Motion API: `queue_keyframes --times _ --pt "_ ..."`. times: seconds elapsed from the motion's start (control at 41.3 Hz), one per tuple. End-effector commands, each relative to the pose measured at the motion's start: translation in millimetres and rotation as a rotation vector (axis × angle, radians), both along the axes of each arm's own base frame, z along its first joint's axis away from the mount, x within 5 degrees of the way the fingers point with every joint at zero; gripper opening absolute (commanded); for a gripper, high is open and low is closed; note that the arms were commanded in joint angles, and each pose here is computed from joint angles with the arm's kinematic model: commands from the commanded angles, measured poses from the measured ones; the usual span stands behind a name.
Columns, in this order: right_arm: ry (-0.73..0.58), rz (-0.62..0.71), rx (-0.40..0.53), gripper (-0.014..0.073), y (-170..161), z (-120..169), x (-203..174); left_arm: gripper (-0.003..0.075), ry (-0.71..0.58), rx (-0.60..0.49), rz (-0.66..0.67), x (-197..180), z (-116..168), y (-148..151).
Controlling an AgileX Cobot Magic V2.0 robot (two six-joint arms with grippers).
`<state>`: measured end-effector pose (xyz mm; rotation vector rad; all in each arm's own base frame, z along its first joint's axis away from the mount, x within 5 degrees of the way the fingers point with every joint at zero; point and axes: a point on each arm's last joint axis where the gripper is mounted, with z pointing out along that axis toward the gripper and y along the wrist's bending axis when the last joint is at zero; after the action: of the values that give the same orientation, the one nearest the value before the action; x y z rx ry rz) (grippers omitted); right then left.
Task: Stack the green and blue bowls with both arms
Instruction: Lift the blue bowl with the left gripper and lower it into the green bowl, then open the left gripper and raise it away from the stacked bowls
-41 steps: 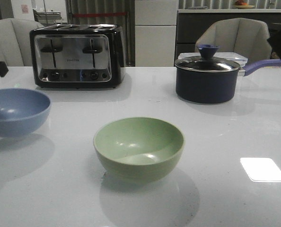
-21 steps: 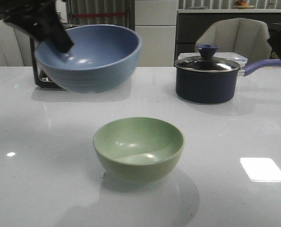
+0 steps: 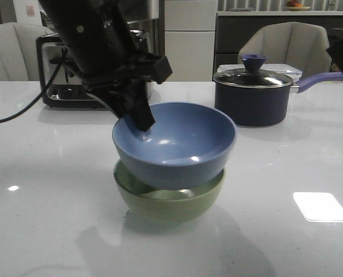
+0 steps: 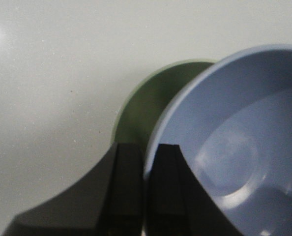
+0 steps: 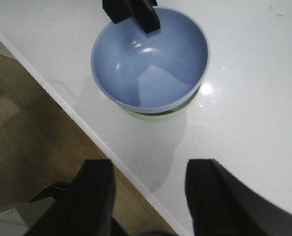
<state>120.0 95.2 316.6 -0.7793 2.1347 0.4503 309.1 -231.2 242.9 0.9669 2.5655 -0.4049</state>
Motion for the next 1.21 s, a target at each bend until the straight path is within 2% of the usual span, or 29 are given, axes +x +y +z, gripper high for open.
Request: queue_keyframes --times 0.0,0.169,0.605,0.677,0.847,0.919,1.016,1.185 --pt "-0.08 -0.007 0.046 0.0446 1 14 2 0.0097 -0.089 -0.072 0.018 7 18 -6" --pt "-0.08 -0.007 0.046 0.0446 1 14 2 0.0097 -0.094 -0.063 0.025 14 5 -9" --pt "-0.08 -0.007 0.046 0.0446 1 14 2 0.0111 -0.074 -0.041 0.046 20 2 2" --pt "-0.08 -0.007 0.046 0.0446 1 14 2 0.0161 -0.065 -0.051 0.051 19 2 1" --pt "-0.08 -0.007 0.046 0.0446 1 14 2 0.0427 -0.041 -0.066 0.055 17 2 -1" --pt "-0.08 -0.007 0.046 0.0446 1 14 2 0.0503 -0.027 -0.066 0.053 16 3 -1" --pt "-0.08 -0.007 0.046 0.0446 1 14 2 0.0507 -0.047 -0.074 0.039 11 14 2" --pt "-0.08 -0.007 0.046 0.0446 1 14 2 0.0507 -0.129 -0.127 0.01 -14 56 8"
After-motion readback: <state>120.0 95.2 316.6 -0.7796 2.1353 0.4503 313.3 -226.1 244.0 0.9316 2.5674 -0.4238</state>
